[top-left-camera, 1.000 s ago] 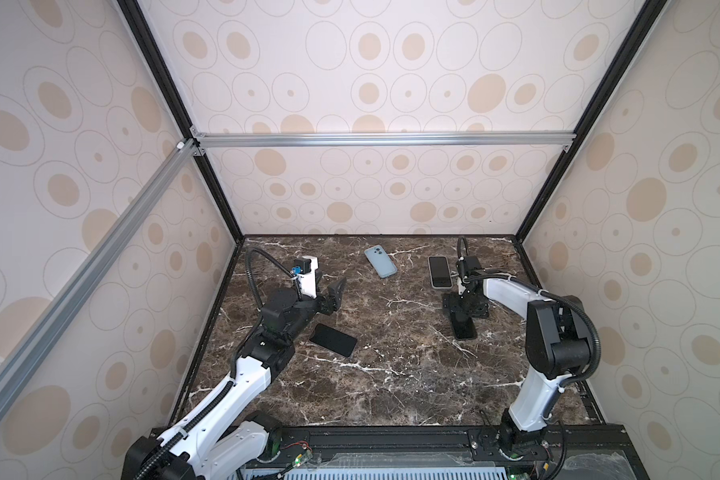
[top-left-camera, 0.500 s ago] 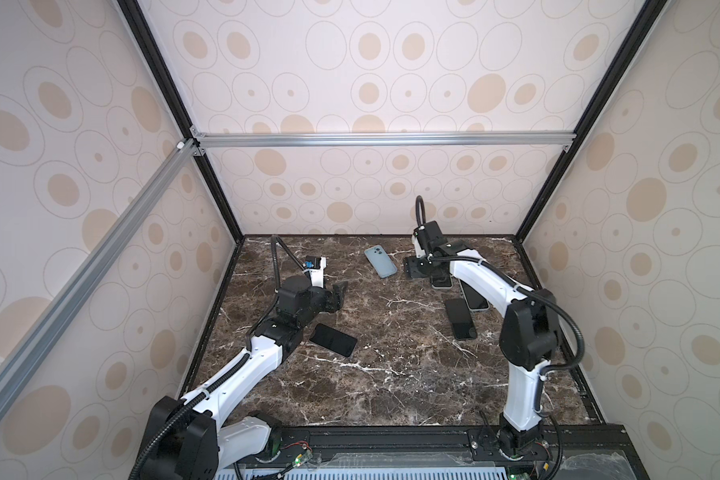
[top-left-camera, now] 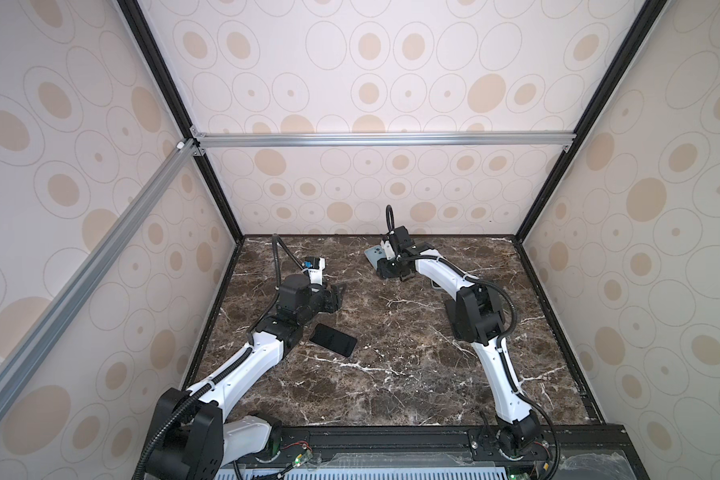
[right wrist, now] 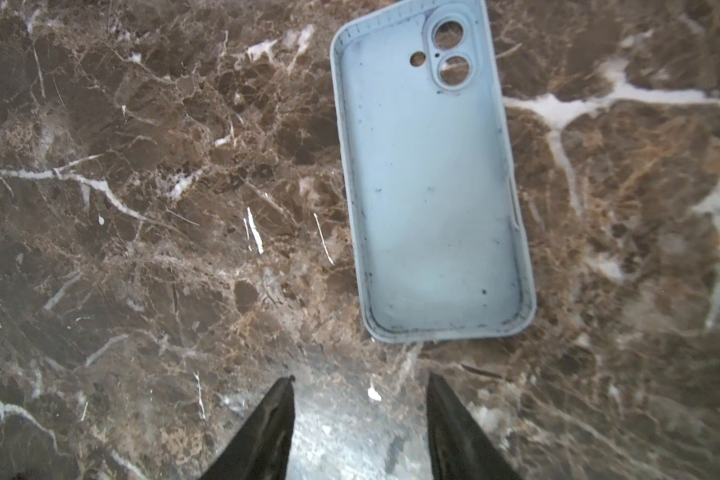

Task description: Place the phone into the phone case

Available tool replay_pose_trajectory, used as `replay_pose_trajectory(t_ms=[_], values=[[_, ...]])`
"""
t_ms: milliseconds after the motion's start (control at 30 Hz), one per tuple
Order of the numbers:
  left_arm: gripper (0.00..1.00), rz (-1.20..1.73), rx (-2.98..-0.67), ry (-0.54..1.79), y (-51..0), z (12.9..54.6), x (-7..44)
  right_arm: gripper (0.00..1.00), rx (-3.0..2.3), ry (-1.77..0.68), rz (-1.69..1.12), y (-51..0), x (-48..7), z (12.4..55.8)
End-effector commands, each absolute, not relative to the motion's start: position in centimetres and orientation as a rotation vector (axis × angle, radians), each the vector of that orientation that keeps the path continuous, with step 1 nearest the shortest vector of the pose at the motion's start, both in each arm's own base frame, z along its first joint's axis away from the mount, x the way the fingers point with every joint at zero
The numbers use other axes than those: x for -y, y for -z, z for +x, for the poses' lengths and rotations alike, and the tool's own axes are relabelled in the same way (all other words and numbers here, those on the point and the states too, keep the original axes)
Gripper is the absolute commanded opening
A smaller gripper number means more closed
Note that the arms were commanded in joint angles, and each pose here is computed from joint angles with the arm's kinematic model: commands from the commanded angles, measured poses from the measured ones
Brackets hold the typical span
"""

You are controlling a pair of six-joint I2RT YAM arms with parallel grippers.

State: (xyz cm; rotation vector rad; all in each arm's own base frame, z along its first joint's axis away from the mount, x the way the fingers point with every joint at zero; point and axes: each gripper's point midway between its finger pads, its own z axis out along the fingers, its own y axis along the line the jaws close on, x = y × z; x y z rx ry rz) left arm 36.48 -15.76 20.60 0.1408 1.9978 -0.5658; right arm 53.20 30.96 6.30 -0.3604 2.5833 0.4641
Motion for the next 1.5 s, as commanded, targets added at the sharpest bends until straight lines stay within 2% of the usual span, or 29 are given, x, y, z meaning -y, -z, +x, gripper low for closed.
replay_pose_trajectory(t_ms=[0,233,500,700,867,1100,1233,1333,1467], values=[[0.63,0.128,-1.949,0.608,-22.6,37.1,15.9,0.54,-2.584,-0.508,-0.382,-5.6,-32.3,53.5],[0.62,0.118,-1.947,0.621,-22.6,37.2,15.8,0.55,-2.610,-0.584,-0.409,-3.7,-33.9,54.1],[0.62,0.107,-1.948,0.629,-22.5,37.4,15.5,0.53,-2.705,-0.649,-0.502,-3.1,-33.8,51.1],[0.62,0.100,-1.950,0.641,-22.6,37.5,15.4,0.51,-2.797,-0.712,-0.620,-3.6,-33.4,46.6],[0.62,0.097,-1.951,0.635,-22.6,37.5,15.3,0.47,-2.909,-0.724,-0.732,-2.8,-31.8,40.5],[0.62,0.095,-1.948,0.632,-22.8,37.5,15.1,0.47,-2.989,-0.747,-0.751,-2.2,-28.6,31.2],[0.62,0.092,-1.956,0.650,-22.5,37.5,15.4,0.47,-3.001,-0.668,-0.827,-2.5,-26.5,26.7],[0.61,0.087,-1.977,0.680,-21.7,37.6,15.8,0.47,-2.980,-0.617,-0.828,-3.2,-25.1,25.2],[0.59,0.106,-2.051,0.723,-19.8,37.8,17.0,0.50,-2.871,-0.612,-0.729,-6.1,-24.6,25.6]])
